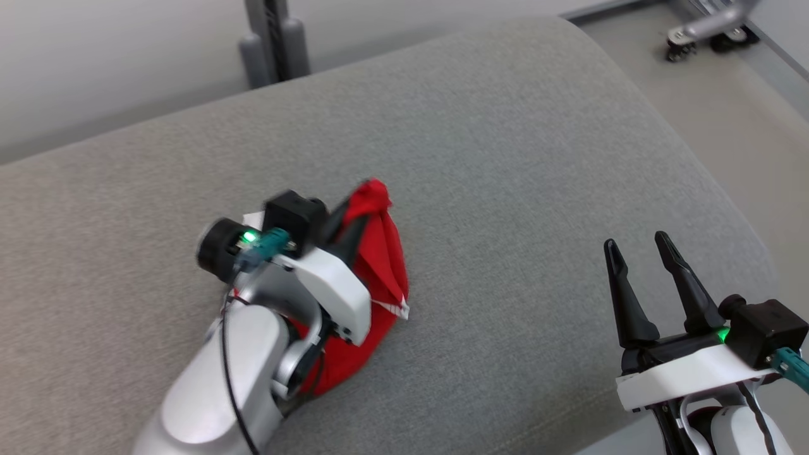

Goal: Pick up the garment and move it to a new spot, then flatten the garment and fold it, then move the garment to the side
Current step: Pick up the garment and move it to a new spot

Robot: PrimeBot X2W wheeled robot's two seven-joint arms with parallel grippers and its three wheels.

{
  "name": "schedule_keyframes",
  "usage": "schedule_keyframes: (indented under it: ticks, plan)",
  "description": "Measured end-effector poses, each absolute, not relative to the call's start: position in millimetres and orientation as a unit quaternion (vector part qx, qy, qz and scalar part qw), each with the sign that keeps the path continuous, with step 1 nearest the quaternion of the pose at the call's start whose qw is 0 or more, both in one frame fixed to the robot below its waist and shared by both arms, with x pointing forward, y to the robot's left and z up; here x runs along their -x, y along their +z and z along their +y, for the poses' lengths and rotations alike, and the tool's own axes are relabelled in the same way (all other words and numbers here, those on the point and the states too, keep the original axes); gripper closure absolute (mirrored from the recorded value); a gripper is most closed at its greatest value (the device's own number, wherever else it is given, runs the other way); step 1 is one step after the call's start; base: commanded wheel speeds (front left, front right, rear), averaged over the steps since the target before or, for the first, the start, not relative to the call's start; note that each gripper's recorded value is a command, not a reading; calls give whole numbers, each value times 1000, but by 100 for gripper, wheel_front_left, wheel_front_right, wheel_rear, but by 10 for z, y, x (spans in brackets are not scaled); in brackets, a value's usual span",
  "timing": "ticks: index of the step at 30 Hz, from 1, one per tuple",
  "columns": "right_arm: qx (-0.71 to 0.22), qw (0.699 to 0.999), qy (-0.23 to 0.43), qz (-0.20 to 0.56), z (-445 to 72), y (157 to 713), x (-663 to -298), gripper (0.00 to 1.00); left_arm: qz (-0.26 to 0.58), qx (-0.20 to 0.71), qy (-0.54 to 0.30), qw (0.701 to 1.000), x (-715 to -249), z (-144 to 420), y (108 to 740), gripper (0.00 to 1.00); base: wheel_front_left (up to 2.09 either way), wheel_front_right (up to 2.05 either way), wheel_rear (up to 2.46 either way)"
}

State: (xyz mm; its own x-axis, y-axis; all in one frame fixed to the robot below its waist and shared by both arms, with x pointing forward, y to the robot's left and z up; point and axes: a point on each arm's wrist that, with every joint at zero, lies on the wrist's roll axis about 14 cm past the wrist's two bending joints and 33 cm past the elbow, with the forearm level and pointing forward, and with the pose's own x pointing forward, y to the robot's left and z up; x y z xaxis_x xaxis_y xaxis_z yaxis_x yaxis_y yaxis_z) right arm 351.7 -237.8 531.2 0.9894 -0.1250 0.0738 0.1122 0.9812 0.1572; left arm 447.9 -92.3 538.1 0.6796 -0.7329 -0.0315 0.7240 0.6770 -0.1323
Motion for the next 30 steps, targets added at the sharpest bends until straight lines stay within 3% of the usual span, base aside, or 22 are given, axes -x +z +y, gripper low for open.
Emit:
schedule_keyframes:
  ticks: [6, 7, 8, 12, 17, 25, 30]
  plan:
    - [-72, 993, -95, -15, -2567, 5114, -3454, 0, 130, 56, -460, 876, -4182, -1394, 4685, 100, 0, 0, 0]
    - [-74, 992, -97, -14, -2581, 5095, -3456, 0, 135, 59, -462, 875, -4167, -1414, 4640, 68, 0, 0, 0]
    - [-74, 992, -97, -13, -2583, 5088, -3466, 0, 136, 65, -462, 874, -4154, -1424, 4630, 0, 0, 0, 0]
    - [-76, 993, -87, -20, -2537, 5110, -3542, 0, 118, 89, -457, 877, -4140, -1384, 4735, 0, 0, 0, 0]
    - [-77, 995, -61, -26, -2391, 5144, -3656, 0, 79, 103, -411, 903, -4225, -1021, 4900, 0, 0, 0, 0]
    - [-81, 996, -3, -35, -2033, 5233, -3838, 0, 27, 97, -221, 970, -4436, 344, 5036, 0, 0, 0, 0]
    - [-79, 995, 28, -47, -1838, 5346, -3898, 0, -1, 88, -117, 989, -4369, 1110, 5149, 0, 0, 0, 0]
